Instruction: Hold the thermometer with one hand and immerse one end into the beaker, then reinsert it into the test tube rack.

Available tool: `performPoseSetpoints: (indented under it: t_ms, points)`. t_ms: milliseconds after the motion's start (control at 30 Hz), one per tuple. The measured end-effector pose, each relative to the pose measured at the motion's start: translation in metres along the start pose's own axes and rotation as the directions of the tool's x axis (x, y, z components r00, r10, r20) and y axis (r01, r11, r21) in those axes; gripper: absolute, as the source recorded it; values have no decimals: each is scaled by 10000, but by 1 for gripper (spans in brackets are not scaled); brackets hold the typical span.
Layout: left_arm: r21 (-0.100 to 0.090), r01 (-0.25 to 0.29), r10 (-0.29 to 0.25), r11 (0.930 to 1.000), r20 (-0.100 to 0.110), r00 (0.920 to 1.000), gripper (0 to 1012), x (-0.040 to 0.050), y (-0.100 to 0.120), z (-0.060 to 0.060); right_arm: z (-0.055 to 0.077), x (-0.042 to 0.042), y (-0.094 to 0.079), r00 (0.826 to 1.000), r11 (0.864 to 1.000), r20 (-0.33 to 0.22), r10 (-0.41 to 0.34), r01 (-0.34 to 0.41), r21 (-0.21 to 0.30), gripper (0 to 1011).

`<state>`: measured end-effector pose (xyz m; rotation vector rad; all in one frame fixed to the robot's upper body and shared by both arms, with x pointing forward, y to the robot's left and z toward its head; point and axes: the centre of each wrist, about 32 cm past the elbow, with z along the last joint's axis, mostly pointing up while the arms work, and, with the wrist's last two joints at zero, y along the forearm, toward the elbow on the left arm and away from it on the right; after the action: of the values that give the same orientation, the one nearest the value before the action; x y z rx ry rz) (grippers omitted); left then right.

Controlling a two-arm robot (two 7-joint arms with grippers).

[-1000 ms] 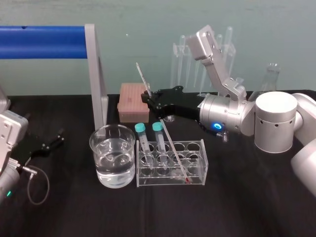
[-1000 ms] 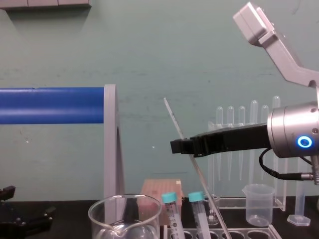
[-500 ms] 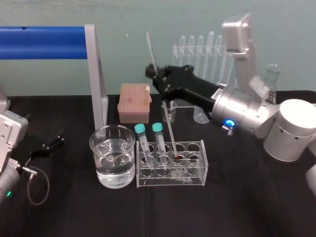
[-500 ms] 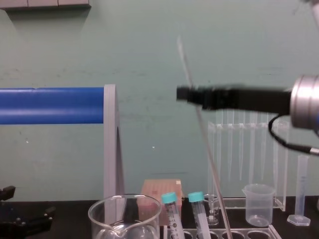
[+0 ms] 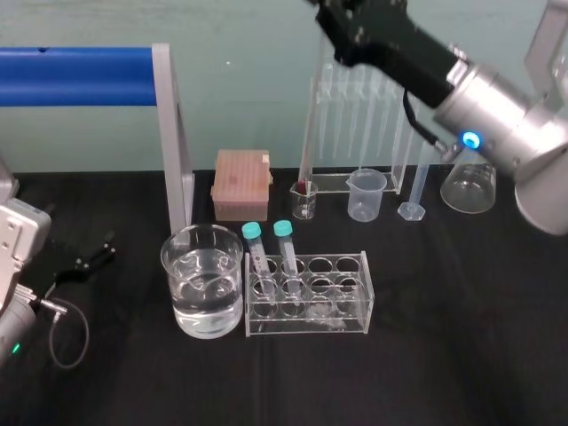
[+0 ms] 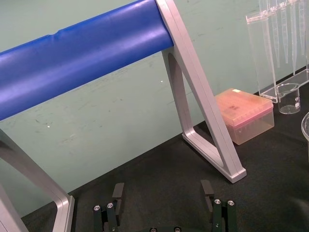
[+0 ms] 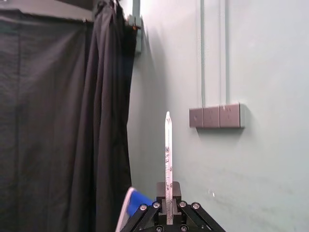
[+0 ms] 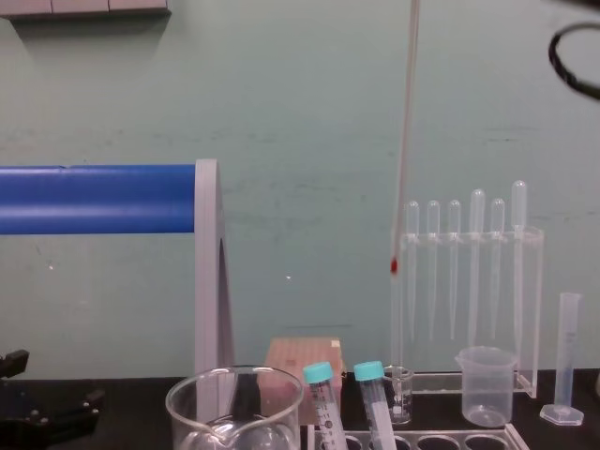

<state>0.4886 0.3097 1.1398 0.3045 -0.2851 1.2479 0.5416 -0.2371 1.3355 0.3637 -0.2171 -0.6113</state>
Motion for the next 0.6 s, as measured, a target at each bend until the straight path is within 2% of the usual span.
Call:
performPoseSetpoints:
  t_ms: [33, 67, 167, 333, 367, 467, 533, 567, 600]
  points:
    - [0, 0, 0, 10000, -1, 10000, 1008, 0, 0, 0, 32, 27, 52, 10000, 9999, -12, 91, -91, 126, 59]
    - [0, 0, 0, 10000, -1, 10000, 1008, 0, 0, 0, 32, 27, 52, 10000, 9999, -12, 91, -91, 126, 59]
    - [-1, 0, 0, 10000, 0, 10000, 1008, 0, 0, 0, 42, 45, 220, 9987, 9983, -212, 470, -462, 367, 59]
    - [-1, 0, 0, 10000, 0, 10000, 1008, 0, 0, 0, -48, 18, 443, 9910, 9917, -562, 1217, -1190, 496, 59]
    - [-1, 0, 0, 10000, -1, 10000, 1008, 0, 0, 0, -105, -4, 529, 9859, 9874, -682, 1530, -1497, 515, 59]
    - [1, 0, 0, 10000, -1, 10000, 1008, 0, 0, 0, -211, -35, 639, 9776, 9808, -852, 1926, -1891, 475, 59]
    - [0, 0, 0, 10000, -1, 10000, 1008, 0, 0, 0, -388, -65, 746, 9678, 9738, -1075, 2275, -2257, 289, 59]
    - [0, 0, 0, 10000, -1, 10000, 1008, 0, 0, 0, -388, -65, 746, 9678, 9738, -1075, 2275, -2257, 289, 59]
    - [-1, 0, 0, 10000, -1, 10000, 1008, 0, 0, 0, -499, -75, 784, 9635, 9703, -1152, 2416, -2417, 131, 59]
